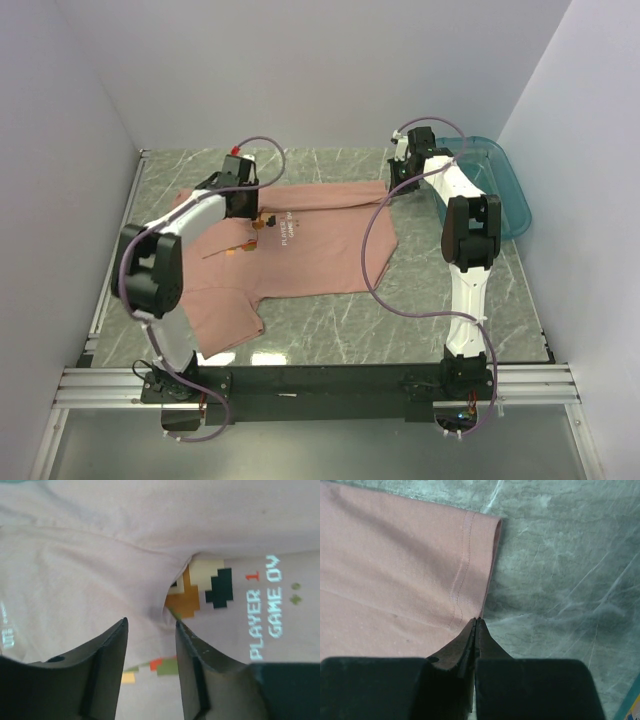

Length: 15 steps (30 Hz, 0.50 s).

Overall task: Fold and stack the t-shirts
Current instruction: Fold the tshirt

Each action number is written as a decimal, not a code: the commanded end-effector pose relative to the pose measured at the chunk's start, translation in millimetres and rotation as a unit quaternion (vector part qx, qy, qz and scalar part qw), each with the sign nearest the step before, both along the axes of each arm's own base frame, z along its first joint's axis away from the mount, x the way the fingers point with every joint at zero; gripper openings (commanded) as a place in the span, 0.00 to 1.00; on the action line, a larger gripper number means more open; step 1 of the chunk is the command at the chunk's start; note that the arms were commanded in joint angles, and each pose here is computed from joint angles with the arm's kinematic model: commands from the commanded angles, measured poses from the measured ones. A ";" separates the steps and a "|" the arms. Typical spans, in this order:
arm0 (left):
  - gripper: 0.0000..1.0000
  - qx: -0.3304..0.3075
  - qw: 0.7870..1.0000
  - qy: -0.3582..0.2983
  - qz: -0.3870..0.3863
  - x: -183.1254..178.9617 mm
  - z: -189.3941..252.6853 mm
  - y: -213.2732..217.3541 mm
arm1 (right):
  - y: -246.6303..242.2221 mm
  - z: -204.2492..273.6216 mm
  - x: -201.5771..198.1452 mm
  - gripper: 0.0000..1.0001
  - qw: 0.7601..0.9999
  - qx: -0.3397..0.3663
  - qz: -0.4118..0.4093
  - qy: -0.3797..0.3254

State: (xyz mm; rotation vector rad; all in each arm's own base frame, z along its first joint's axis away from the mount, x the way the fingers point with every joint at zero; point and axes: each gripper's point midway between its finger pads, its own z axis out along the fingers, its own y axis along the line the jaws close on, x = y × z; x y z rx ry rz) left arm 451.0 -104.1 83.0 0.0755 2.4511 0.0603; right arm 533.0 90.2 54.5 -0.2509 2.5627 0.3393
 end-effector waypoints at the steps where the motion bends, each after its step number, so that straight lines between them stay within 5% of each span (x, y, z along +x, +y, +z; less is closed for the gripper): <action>1: 0.51 -0.069 0.993 -0.085 0.049 2.9 58.2 12.3 | -5.4 -1.0 2.3 0.00 1.000 -0.003 0.001 -0.002; 3: 0.51 -0.110 0.986 -0.079 0.097 -10.3 48.2 44.8 | -4.1 -1.7 1.9 0.00 1.000 -0.002 0.002 -0.001; 7: 0.44 -0.271 0.938 -0.113 0.182 -40.9 59.7 85.5 | -4.4 -2.6 1.9 0.00 1.000 -0.003 0.003 -0.001; 15: 0.38 -0.318 0.900 -0.034 0.296 -91.2 1.4 118.5 | -3.3 -2.6 2.0 0.00 1.000 0.001 0.003 -0.001</action>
